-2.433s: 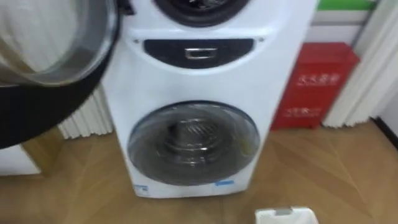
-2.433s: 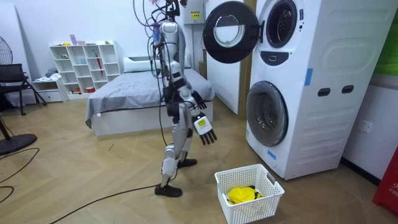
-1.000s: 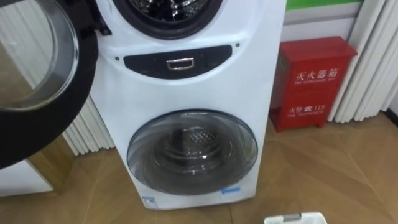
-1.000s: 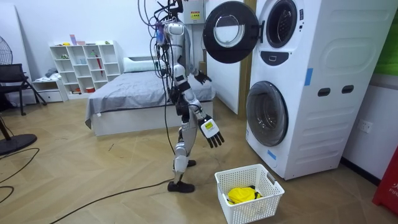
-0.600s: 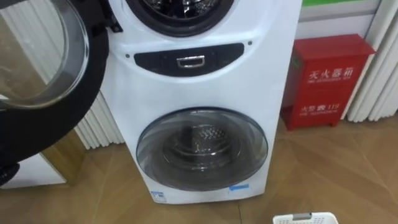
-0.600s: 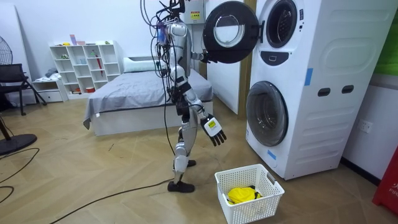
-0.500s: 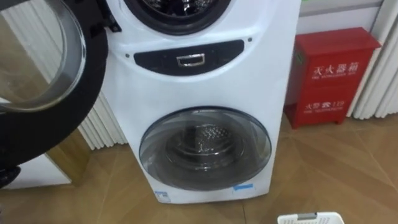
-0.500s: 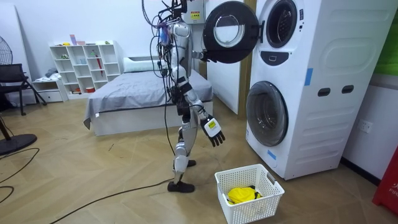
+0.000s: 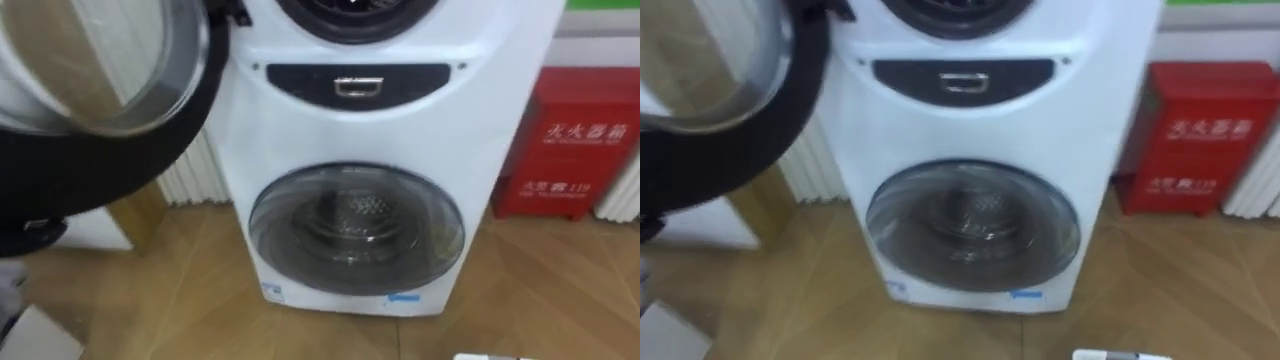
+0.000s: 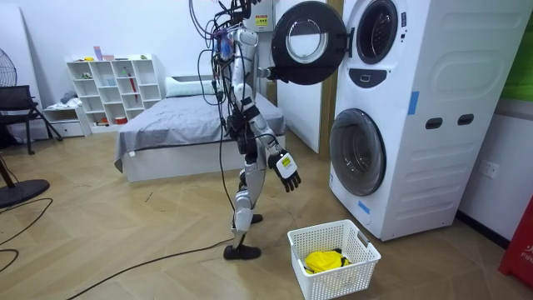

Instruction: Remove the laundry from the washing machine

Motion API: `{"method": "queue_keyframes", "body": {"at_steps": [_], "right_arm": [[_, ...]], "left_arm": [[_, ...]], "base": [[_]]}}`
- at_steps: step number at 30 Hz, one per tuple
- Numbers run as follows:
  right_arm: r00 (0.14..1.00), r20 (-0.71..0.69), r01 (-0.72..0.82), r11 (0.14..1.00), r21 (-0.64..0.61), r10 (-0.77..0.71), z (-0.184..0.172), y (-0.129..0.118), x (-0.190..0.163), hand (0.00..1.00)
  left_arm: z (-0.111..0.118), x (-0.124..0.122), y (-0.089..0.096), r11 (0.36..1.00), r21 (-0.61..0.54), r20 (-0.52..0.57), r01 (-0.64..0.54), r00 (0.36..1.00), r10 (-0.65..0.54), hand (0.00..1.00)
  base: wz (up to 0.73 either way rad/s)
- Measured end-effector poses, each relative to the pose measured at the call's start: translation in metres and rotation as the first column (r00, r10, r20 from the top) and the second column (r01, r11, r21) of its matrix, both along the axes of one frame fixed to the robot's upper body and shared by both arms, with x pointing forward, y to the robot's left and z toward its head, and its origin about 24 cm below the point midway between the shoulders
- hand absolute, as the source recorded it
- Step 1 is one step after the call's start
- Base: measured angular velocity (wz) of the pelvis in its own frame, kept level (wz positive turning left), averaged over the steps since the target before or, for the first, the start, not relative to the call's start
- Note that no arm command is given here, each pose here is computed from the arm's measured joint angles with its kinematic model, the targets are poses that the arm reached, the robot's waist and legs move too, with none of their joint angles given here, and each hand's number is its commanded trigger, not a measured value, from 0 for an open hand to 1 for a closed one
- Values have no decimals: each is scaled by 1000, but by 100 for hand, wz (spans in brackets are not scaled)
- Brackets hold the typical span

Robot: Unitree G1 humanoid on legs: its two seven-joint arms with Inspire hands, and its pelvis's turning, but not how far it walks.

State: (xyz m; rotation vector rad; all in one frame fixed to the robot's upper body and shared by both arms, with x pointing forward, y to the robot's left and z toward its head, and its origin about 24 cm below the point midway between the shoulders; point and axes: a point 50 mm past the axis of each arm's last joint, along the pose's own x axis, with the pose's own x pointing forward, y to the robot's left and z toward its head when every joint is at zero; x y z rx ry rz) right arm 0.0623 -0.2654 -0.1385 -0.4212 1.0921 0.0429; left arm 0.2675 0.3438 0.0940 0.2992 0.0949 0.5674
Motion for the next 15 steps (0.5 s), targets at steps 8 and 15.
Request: {"method": "queue_keyframes", "body": {"at_steps": [8, 15], "right_arm": [[1000, -13, -10, 999, 40, 11, -2, 2, 9, 0], [1000, -15, -13, 999, 51, 14, -3, 3, 14, 0]], "left_arm": [[16, 10, -37, 978, 173, -12, 119, 993, -119, 0], [21, 3, -94, 864, 326, -69, 383, 921, -383, 0]], "base": [[20], [6]]}}
